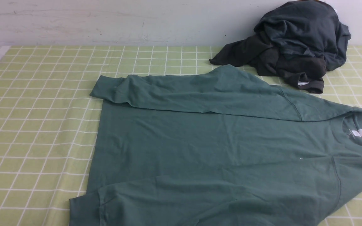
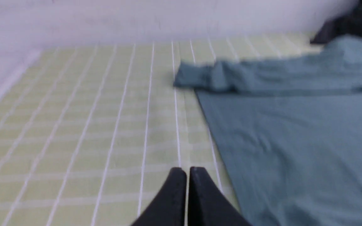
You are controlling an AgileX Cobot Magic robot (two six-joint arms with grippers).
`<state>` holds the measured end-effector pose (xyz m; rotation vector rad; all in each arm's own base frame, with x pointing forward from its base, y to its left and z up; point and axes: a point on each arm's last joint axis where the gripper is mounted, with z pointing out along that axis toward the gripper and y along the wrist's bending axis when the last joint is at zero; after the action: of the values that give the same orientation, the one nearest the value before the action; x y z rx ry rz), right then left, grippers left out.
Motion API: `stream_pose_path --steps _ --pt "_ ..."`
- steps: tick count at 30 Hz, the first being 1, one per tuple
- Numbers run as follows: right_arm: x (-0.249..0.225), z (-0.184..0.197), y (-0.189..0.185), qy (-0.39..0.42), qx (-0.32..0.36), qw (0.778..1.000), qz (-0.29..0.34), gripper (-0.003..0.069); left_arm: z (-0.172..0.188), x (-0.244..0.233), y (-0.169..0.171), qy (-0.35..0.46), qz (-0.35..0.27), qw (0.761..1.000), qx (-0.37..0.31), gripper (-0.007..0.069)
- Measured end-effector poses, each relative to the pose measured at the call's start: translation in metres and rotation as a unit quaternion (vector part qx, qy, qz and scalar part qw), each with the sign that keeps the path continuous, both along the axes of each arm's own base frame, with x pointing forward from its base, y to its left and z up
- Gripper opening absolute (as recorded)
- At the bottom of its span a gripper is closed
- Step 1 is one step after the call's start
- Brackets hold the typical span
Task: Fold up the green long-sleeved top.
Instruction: Use the left arm to clamp the cuff closest to it
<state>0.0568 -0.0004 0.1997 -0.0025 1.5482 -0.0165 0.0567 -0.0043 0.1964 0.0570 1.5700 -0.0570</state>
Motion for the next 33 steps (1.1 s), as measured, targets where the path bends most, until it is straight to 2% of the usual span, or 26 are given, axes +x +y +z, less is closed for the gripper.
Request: stream_pose_path --steps 3,5,8,10,11,13,15,16,17,19,20,22,23,26,27,28,29,30,33 --pt "-0.002 0.015 -0.001 -0.084 0.002 0.996 -0.003 -0.0013 0.014 -0.001 0.001 -0.073 0.004 0.997 -0.003 -0.0001" --pt "-0.007 0.033 -0.001 -0.183 0.017 0.983 -0.003 -0.0013 0.029 -0.004 0.002 -0.153 0.008 0.988 -0.017 -0.0001" --pt "-0.018 0.052 -0.002 -0.3 0.06 0.952 0.008 -0.0013 0.044 -0.011 0.003 -0.241 0.003 0.969 -0.061 -0.0001" --pt "-0.025 0.061 -0.003 -0.363 0.092 0.927 0.02 -0.0013 0.052 -0.016 0.004 -0.286 -0.014 0.95 -0.126 -0.0001" --pt "-0.027 0.062 -0.003 -0.373 0.099 0.922 0.023 -0.0013 0.054 -0.017 0.005 -0.294 -0.019 0.945 -0.141 -0.0001" --pt "-0.033 0.07 -0.004 -0.412 0.139 0.899 0.043 -0.0013 0.069 -0.022 0.004 -0.316 -0.053 0.922 -0.216 -0.0001" --pt "-0.034 0.075 -0.004 -0.411 0.144 0.899 0.045 -0.0013 0.081 -0.024 0.003 -0.317 -0.061 0.92 -0.221 -0.0001" --pt "-0.036 0.089 -0.004 -0.409 0.144 0.9 0.047 -0.0013 0.101 -0.026 0.001 -0.313 -0.068 0.924 -0.207 -0.0001" --pt "-0.038 0.1 -0.003 -0.398 0.137 0.906 0.046 -0.0013 0.117 -0.024 0.0 -0.3 -0.069 0.933 -0.188 -0.0001" --pt "-0.034 0.126 0.0 -0.341 0.098 0.934 0.038 -0.0013 0.147 -0.012 -0.004 -0.245 -0.055 0.959 -0.131 -0.0001" --pt "-0.033 0.129 0.0 -0.334 0.099 0.937 0.037 -0.0013 0.15 -0.013 -0.004 -0.245 -0.054 0.96 -0.125 -0.0001" --pt "-0.016 0.148 0.002 -0.242 0.041 0.969 0.02 -0.0013 0.168 0.014 -0.004 -0.163 -0.026 0.984 -0.071 -0.0001" --pt "-0.011 0.149 0.002 -0.228 0.033 0.973 0.018 -0.0013 0.167 0.02 -0.004 -0.149 -0.023 0.986 -0.068 -0.0001" --pt "0.031 0.144 -0.001 -0.051 -0.002 0.999 -0.005 -0.0013 0.146 0.072 -0.001 0.025 0.021 0.998 -0.051 -0.0001" --pt "0.042 0.137 -0.002 0.003 -0.003 1.0 -0.009 -0.0013 0.134 0.084 -0.002 0.077 0.029 0.995 -0.051 -0.0001" --pt "0.044 0.136 -0.002 0.007 -0.002 1.0 -0.009 -0.0013 0.13 0.087 -0.001 0.094 0.034 0.994 -0.052 -0.0001" --pt "0.059 0.117 -0.001 0.113 0.001 0.994 -0.007 -0.0013 0.104 0.103 -0.005 0.202 0.047 0.977 -0.053 -0.0001" --pt "0.064 0.109 0.0 0.151 0.004 0.989 -0.003 -0.0013 0.094 0.109 -0.008 0.244 0.046 0.967 -0.054 -0.0001" --pt "0.076 0.075 0.012 0.319 -0.007 0.947 0.04 -0.0013 0.05 0.124 -0.031 0.404 0.023 0.914 -0.031 -0.0001"
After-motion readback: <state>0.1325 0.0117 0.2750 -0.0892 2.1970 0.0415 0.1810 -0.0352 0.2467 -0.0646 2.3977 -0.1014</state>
